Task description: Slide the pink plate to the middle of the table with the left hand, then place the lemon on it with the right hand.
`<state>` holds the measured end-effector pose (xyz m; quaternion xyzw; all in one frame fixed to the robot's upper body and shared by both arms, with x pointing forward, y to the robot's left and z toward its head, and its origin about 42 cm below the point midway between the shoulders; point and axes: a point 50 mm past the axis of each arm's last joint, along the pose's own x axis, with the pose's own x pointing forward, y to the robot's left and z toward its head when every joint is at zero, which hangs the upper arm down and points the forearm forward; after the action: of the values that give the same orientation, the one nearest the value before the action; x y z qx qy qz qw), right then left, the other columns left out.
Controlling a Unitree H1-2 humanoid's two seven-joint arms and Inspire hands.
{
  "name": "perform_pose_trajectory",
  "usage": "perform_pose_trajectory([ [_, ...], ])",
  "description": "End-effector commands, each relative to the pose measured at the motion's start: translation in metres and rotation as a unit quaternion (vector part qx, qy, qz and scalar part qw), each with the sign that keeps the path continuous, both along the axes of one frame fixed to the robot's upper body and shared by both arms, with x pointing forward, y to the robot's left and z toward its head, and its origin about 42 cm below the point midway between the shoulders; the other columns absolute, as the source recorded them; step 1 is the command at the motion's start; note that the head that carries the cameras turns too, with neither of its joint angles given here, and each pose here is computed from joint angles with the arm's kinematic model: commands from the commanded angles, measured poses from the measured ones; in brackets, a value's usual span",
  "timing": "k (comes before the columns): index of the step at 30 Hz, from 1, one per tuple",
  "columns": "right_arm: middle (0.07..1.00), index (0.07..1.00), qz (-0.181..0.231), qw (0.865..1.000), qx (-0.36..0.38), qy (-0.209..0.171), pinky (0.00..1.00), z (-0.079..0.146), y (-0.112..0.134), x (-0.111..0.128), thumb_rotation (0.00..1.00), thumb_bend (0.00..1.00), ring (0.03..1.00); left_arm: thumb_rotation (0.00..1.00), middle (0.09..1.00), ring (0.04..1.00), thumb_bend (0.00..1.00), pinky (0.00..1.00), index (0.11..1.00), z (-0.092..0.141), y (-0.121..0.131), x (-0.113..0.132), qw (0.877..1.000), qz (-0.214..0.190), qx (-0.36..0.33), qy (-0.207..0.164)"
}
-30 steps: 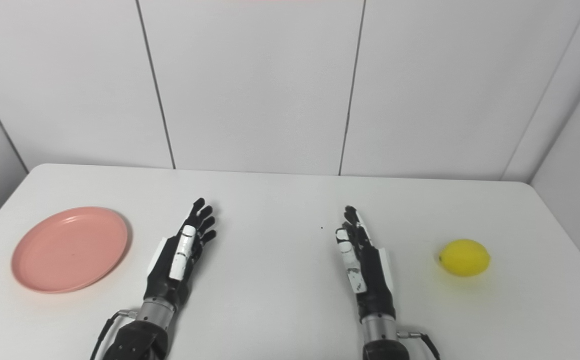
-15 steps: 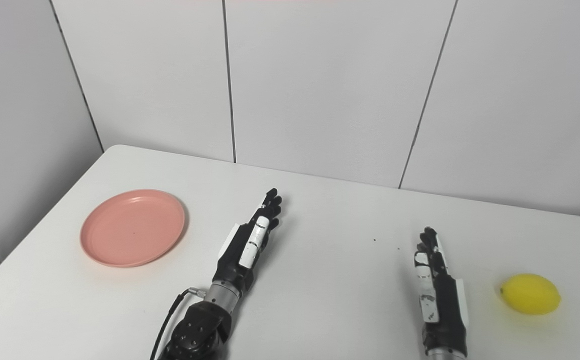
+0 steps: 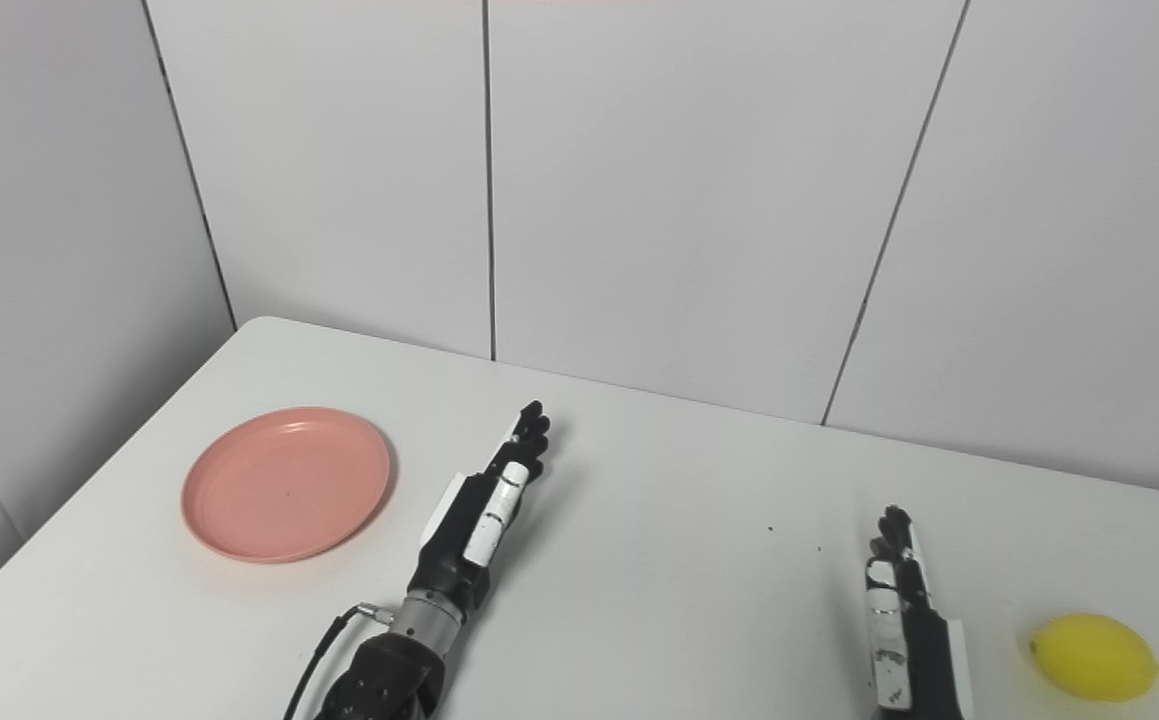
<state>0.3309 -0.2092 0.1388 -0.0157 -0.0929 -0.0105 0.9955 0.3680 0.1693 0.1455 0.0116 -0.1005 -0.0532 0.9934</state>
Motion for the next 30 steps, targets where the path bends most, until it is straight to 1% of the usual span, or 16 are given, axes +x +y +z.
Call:
perform_pose_trajectory([
  [1, 0.968, 0.966, 0.008, 1.000, 0.000, -0.024, 1.00, 0.013, 0.000, 0.003, 1.00, 0.50, 0.968, 1.00, 1.000, 1.000, 0.68, 1.00, 0.990, 0.024, 0.003, 0.007, 0.999, 0.001, 0.005, -0.034],
  [3, 0.973, 0.974, 0.010, 1.000, -0.002, -0.024, 1.00, 0.013, 0.000, 0.002, 1.00, 0.50, 0.978, 1.00, 1.000, 0.997, 0.69, 1.00, 0.989, 0.029, 0.009, 0.007, 0.999, 0.006, 0.011, -0.036],
  [5, 0.976, 0.978, 0.010, 1.000, -0.003, -0.025, 1.00, 0.014, 0.001, 0.002, 1.00, 0.49, 0.981, 1.00, 0.990, 0.994, 0.70, 1.00, 0.975, 0.034, 0.018, 0.009, 0.998, 0.023, 0.021, -0.046],
  [11, 0.967, 0.975, 0.008, 1.000, 0.000, -0.025, 1.00, 0.015, 0.002, 0.000, 1.00, 0.47, 0.973, 1.00, 0.983, 0.996, 0.68, 1.00, 0.967, 0.048, 0.047, 0.012, 0.995, 0.053, 0.029, -0.077],
  [14, 0.970, 0.976, 0.009, 1.000, -0.002, -0.025, 1.00, 0.015, 0.002, 0.000, 1.00, 0.48, 0.978, 1.00, 0.989, 0.993, 0.67, 1.00, 0.987, 0.053, 0.057, 0.012, 0.994, 0.064, 0.030, -0.079],
  [15, 0.970, 0.976, 0.010, 1.000, -0.003, -0.025, 1.00, 0.015, 0.002, 0.000, 1.00, 0.48, 0.978, 1.00, 0.989, 0.993, 0.67, 1.00, 0.987, 0.054, 0.063, 0.013, 0.993, 0.074, 0.033, -0.080],
  [17, 0.975, 0.981, 0.012, 1.000, -0.002, -0.025, 1.00, 0.015, 0.002, -0.001, 1.00, 0.48, 0.982, 1.00, 0.981, 0.979, 0.68, 0.99, 0.981, 0.056, 0.073, 0.014, 0.992, 0.090, 0.035, -0.080],
  [19, 0.977, 0.982, 0.013, 1.000, 0.000, -0.025, 1.00, 0.015, 0.002, -0.002, 1.00, 0.47, 0.983, 1.00, 0.976, 0.981, 0.69, 1.00, 0.973, 0.058, 0.080, 0.015, 0.991, 0.105, 0.035, -0.078],
  [26, 0.980, 0.984, 0.012, 1.000, 0.001, -0.020, 1.00, 0.017, 0.003, -0.004, 1.00, 0.44, 0.980, 1.00, 0.972, 0.968, 0.66, 1.00, 0.948, 0.066, 0.113, 0.022, 0.982, 0.153, 0.069, -0.092],
  [30, 0.981, 0.985, 0.013, 1.000, 0.001, -0.021, 1.00, 0.019, 0.004, -0.005, 1.00, 0.43, 0.979, 1.00, 0.971, 0.975, 0.67, 1.00, 0.934, 0.069, 0.131, 0.025, 0.978, 0.173, 0.076, -0.086],
])
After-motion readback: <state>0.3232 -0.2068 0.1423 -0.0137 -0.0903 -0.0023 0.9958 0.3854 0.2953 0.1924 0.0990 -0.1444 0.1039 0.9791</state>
